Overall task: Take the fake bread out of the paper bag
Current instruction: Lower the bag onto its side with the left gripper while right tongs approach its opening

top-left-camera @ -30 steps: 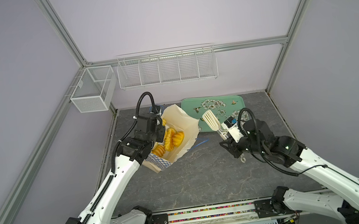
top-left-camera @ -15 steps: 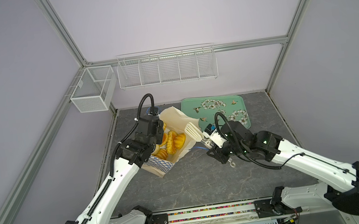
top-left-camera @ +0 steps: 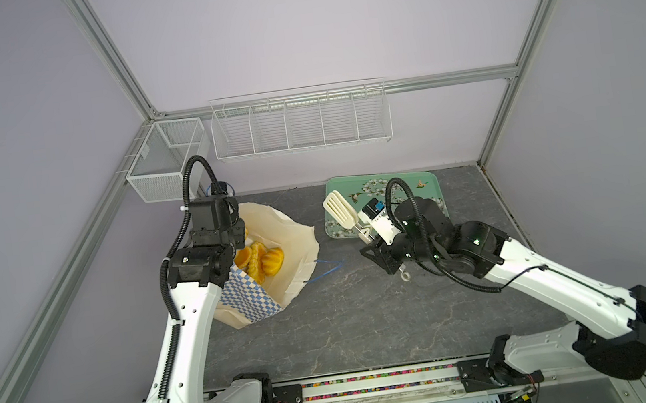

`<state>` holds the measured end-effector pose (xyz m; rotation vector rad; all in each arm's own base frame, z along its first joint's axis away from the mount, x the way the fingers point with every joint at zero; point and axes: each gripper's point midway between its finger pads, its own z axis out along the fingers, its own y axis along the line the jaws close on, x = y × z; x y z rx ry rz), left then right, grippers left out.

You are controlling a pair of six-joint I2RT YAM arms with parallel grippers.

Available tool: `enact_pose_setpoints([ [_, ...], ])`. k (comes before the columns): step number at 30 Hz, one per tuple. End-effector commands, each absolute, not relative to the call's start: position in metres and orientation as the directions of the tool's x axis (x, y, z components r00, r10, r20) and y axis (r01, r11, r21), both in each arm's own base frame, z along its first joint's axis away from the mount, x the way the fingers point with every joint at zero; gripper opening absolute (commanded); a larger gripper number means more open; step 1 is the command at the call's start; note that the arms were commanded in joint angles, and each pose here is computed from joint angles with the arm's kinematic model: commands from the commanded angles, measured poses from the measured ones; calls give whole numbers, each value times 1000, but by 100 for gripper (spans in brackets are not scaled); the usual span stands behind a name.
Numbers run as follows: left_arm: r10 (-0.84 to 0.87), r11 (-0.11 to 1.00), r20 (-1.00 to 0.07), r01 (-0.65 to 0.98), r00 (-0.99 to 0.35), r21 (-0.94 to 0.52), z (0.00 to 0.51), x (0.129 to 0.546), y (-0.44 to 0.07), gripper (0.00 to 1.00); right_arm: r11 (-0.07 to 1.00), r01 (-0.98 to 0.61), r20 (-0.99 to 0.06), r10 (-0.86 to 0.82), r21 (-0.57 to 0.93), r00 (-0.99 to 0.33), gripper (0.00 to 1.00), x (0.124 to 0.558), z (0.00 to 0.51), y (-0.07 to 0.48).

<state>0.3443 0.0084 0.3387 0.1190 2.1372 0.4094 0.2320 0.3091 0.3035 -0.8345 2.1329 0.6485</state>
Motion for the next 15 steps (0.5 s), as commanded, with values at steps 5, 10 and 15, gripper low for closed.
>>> enact_pose_setpoints([
  [5,326,942,-801,102,-503,320,320,360,-49,0,660,-724,-748,-374,200,-548,30,237,288,309],
  [10,320,948,-789,175,-524,267,292,358,-86,0,622,-730,-678,-409,282,-611,31,221,265,318],
  [15,316,947,-801,227,-509,229,283,353,-114,0,584,-729,-580,-474,357,-663,32,199,237,333],
])
